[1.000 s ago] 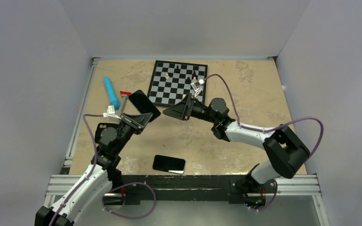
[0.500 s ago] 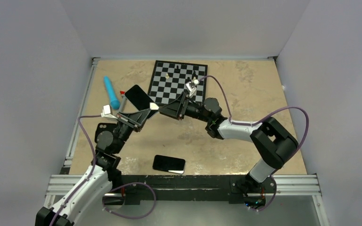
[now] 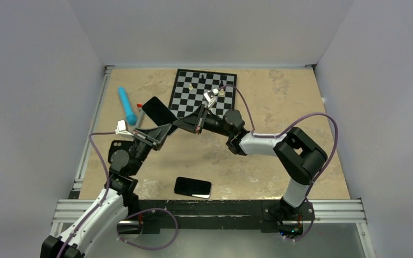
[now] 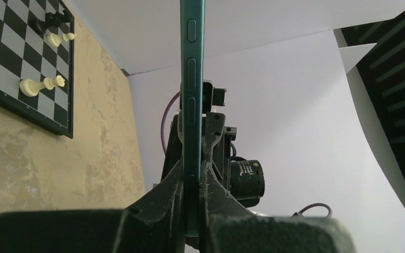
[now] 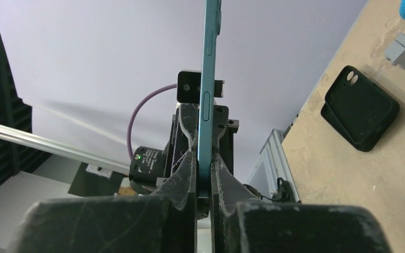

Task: Take the phone out of the phone case
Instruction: Place the phone at the center of the board.

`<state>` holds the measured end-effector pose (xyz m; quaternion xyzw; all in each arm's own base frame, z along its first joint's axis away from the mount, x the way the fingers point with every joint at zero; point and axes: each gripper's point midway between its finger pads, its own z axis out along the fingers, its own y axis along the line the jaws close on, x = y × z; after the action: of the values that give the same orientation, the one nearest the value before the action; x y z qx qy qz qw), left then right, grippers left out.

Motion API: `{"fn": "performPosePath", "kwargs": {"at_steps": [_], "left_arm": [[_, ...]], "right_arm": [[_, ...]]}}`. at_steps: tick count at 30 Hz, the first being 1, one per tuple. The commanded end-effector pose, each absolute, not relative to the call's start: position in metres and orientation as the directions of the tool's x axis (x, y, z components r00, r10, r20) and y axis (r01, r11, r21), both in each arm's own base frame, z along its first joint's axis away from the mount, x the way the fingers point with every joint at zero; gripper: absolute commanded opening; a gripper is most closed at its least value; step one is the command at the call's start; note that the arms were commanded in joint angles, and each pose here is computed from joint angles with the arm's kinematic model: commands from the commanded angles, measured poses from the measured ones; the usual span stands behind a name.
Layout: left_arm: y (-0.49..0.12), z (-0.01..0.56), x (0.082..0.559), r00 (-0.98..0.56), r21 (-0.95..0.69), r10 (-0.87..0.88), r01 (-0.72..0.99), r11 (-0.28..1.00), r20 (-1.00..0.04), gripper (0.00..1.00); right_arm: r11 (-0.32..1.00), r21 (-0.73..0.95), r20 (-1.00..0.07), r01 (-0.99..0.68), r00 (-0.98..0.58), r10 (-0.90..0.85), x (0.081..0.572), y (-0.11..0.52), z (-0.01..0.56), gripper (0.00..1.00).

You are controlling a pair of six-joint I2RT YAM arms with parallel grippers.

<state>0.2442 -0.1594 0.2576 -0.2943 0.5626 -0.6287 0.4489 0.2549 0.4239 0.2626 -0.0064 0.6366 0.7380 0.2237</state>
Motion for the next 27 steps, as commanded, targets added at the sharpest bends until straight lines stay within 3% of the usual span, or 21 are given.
{"fn": "performPosePath", "kwargs": {"at_steps": [1,3,5,6,7,13,14,15,17,21,27], "left_arm": [[-0.16,0.285,0.233,-0.443,-0.95,-0.888,0.31,-0.027,-0.119,0.13],[-0.161,0.273,0.233,-0.457,-0.965,-0.883,0.262,-0.017,-0.109,0.42],[-0.162,0.261,0.231,-0.468,-0.977,-0.875,0.21,0.025,-0.123,0.8],[-0.162,0.256,0.228,-0.473,-0.98,-0.869,0.189,0.063,-0.147,0.94],[-0.161,0.249,0.226,-0.475,-0.98,-0.861,0.16,0.12,-0.183,1.0],[-0.106,0.201,0.203,-0.428,-0.8,-0.765,-0.144,0.583,-0.481,1.0],[-0.095,0.2,0.2,-0.412,-0.757,-0.741,-0.165,0.632,-0.529,1.0],[-0.088,0.204,0.199,-0.398,-0.726,-0.716,-0.158,0.669,-0.573,1.0],[-0.081,0.213,0.198,-0.377,-0.668,-0.648,-0.097,0.738,-0.662,1.0],[-0.081,0.227,0.2,-0.337,-0.64,-0.608,-0.02,0.768,-0.719,0.98],[-0.086,0.237,0.2,-0.343,-0.645,-0.601,0.018,0.764,-0.722,0.96]], "right_arm": [[-0.17,0.902,-0.324,-0.397,-0.882,0.343,0.254,0.423,0.289,0.0],[-0.169,0.899,-0.328,-0.404,-0.877,0.352,0.255,0.417,0.286,0.0],[-0.127,0.905,-0.341,-0.405,-0.872,0.353,0.262,0.406,0.273,0.0],[-0.105,0.907,-0.348,-0.407,-0.868,0.354,0.267,0.398,0.265,0.0],[-0.084,0.906,-0.364,-0.416,-0.863,0.349,0.271,0.388,0.259,0.0],[0.168,0.856,-0.499,-0.489,-0.867,0.014,0.266,0.346,0.174,0.0],[0.217,0.803,-0.553,-0.555,-0.83,-0.072,0.263,0.339,0.162,0.0],[0.301,0.747,-0.57,-0.593,-0.804,-0.171,0.258,0.328,0.139,0.0],[0.35,0.671,-0.567,-0.654,-0.756,-0.325,0.241,0.309,0.11,0.0],[0.286,0.638,-0.605,-0.715,-0.695,-0.389,0.218,0.293,0.094,0.0],[0.236,0.675,-0.596,-0.699,-0.705,-0.384,0.199,0.292,0.076,0.0]]}}
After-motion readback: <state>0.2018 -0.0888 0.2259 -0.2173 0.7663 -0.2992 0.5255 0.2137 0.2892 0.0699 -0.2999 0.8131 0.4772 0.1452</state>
